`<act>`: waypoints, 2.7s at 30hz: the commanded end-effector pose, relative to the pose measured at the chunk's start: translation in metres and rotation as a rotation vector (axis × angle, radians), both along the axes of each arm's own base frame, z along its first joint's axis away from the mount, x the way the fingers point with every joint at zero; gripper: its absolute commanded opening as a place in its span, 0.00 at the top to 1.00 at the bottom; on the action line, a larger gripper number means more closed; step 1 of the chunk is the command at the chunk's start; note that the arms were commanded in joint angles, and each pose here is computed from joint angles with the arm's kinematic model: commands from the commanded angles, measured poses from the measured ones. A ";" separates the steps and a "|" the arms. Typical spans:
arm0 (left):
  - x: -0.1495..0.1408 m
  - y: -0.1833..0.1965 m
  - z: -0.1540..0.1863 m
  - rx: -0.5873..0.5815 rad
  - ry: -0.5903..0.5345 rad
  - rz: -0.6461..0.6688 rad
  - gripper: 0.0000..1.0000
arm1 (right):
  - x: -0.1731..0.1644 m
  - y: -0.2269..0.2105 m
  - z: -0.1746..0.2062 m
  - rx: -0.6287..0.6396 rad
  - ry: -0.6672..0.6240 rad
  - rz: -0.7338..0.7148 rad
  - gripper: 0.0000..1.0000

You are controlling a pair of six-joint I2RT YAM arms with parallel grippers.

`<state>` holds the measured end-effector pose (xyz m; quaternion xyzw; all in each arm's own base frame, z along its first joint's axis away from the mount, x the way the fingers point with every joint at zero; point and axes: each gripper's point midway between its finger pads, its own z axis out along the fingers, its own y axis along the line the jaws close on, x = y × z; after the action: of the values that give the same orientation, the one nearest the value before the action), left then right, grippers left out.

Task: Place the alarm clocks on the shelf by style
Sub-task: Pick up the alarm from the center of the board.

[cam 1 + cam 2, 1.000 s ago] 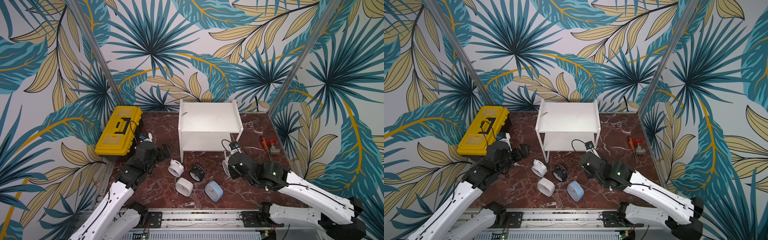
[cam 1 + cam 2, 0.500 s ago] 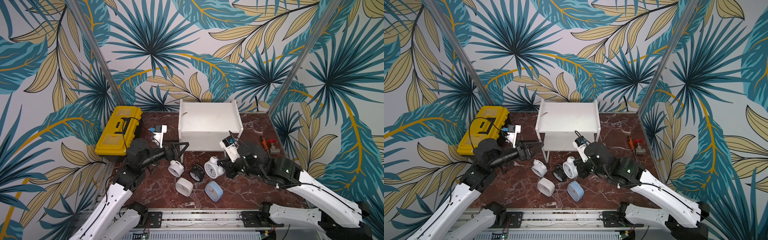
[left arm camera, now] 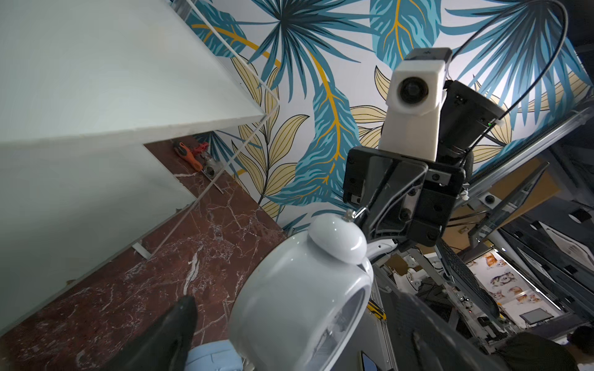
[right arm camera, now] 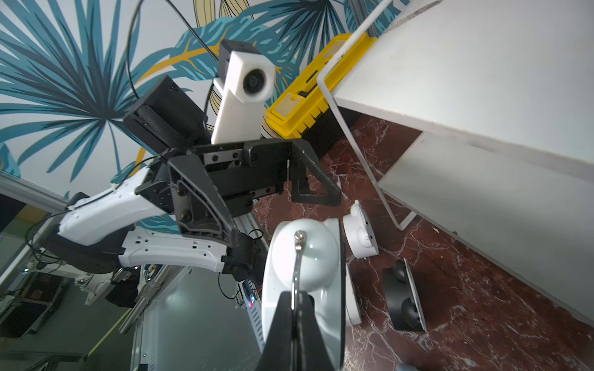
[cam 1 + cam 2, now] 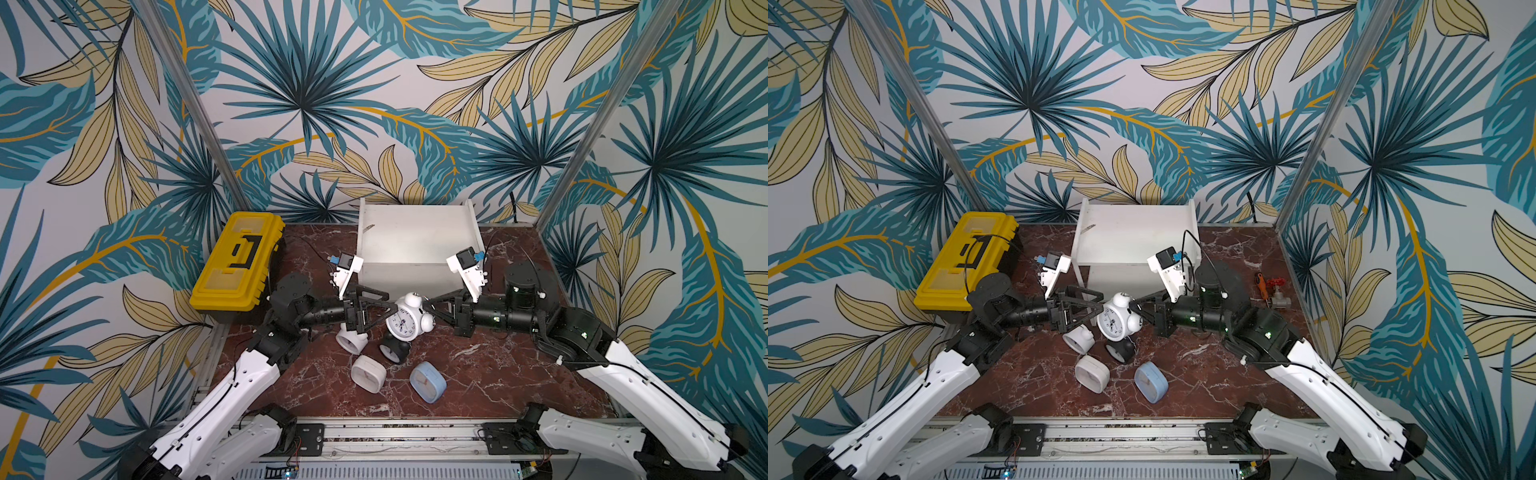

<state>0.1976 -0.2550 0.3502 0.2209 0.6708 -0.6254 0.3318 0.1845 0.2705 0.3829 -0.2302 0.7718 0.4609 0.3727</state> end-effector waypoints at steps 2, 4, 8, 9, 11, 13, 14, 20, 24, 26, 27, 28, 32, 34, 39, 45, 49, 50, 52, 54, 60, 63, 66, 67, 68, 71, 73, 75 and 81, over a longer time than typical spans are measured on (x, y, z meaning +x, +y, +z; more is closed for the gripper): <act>-0.014 -0.005 0.008 -0.062 -0.024 -0.109 0.00 | -0.008 0.008 0.028 0.144 -0.015 0.082 1.00; -0.019 -0.006 0.016 -0.096 -0.028 -0.146 0.00 | -0.007 0.010 0.030 0.161 -0.005 0.094 1.00; -0.024 -0.006 0.029 -0.141 -0.047 -0.185 0.00 | -0.007 0.014 0.033 0.187 0.016 0.114 1.00; -0.025 -0.006 0.029 -0.142 -0.047 -0.192 0.01 | -0.005 0.014 0.031 0.184 0.023 0.112 1.00; -0.028 -0.006 0.031 -0.148 -0.051 -0.206 0.03 | -0.002 0.013 0.027 0.174 0.033 0.104 1.00; -0.030 -0.006 0.032 -0.153 -0.047 -0.220 0.08 | 0.001 0.011 0.024 0.167 0.043 0.093 1.00; -0.031 -0.006 0.031 -0.152 -0.045 -0.226 0.10 | 0.003 0.010 0.023 0.165 0.046 0.085 1.00; -0.030 -0.007 0.021 -0.120 -0.010 -0.235 0.27 | 0.016 0.004 0.016 0.159 0.066 0.042 1.00; -0.027 -0.008 0.016 -0.105 -0.002 -0.219 0.39 | 0.021 0.003 0.014 0.156 0.068 0.028 1.00; -0.024 -0.009 0.015 -0.100 -0.003 -0.208 0.48 | 0.022 0.003 0.013 0.155 0.072 0.026 1.00; -0.023 -0.009 0.015 -0.099 -0.003 -0.205 0.51 | 0.022 0.003 0.013 0.157 0.073 0.028 1.00; -0.022 -0.009 0.015 -0.097 -0.003 -0.200 0.55 | 0.023 0.003 0.014 0.159 0.072 0.025 1.00; -0.014 -0.010 0.016 -0.095 -0.014 -0.161 0.66 | 0.024 0.002 0.019 0.165 0.068 0.014 1.00; -0.005 -0.010 0.018 -0.103 -0.021 -0.111 0.73 | 0.026 0.000 0.024 0.169 0.064 -0.007 0.93; 0.027 0.002 0.015 -0.150 0.008 0.122 0.77 | 0.042 -0.018 0.025 0.155 0.058 -0.169 0.31; 0.048 0.027 0.017 -0.277 0.031 0.337 0.76 | 0.062 -0.050 0.007 0.354 0.135 -0.459 0.06; 0.046 0.031 0.023 -0.333 0.032 0.342 0.75 | 0.056 -0.028 -0.008 0.515 0.192 -0.391 0.06; 0.044 0.030 0.024 -0.341 0.035 0.329 0.75 | 0.054 -0.021 -0.012 0.509 0.195 -0.379 0.06; 0.041 0.029 0.023 -0.343 0.051 0.311 0.75 | 0.045 -0.005 -0.014 0.484 0.175 -0.338 0.07; 0.038 0.028 0.022 -0.347 0.061 0.296 0.75 | 0.041 0.006 -0.016 0.475 0.164 -0.312 0.07; 0.035 0.031 0.021 -0.381 0.077 0.294 0.75 | 0.037 0.036 -0.010 0.550 0.179 -0.184 0.22; 0.035 0.031 0.022 -0.395 0.079 0.288 0.75 | 0.038 0.046 -0.010 0.550 0.191 -0.155 0.32; 0.034 0.031 0.024 -0.401 0.078 0.282 0.75 | 0.038 0.049 -0.013 0.544 0.198 -0.149 0.45; 0.035 0.031 0.024 -0.402 0.078 0.284 0.75 | 0.038 0.049 -0.014 0.542 0.199 -0.153 0.49; 0.034 0.031 0.024 -0.403 0.077 0.285 0.75 | 0.038 0.048 -0.015 0.536 0.201 -0.155 0.53; 0.036 0.031 0.020 -0.399 0.085 0.289 0.74 | 0.036 0.047 -0.015 0.530 0.200 -0.154 0.66; 0.036 0.030 0.018 -0.391 0.089 0.284 0.66 | 0.033 0.048 -0.012 0.524 0.194 -0.137 0.77; 0.037 0.029 0.014 -0.382 0.089 0.286 0.42 | 0.030 0.048 -0.008 0.502 0.182 -0.119 0.82; 0.030 0.022 0.017 -0.281 0.058 0.168 0.00 | 0.023 0.028 -0.002 0.285 0.090 -0.136 0.84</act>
<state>0.2370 -0.2301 0.3545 0.0441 0.6052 -0.6894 0.3956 0.2199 0.3153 0.3554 -0.0527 0.7301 0.5745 0.3663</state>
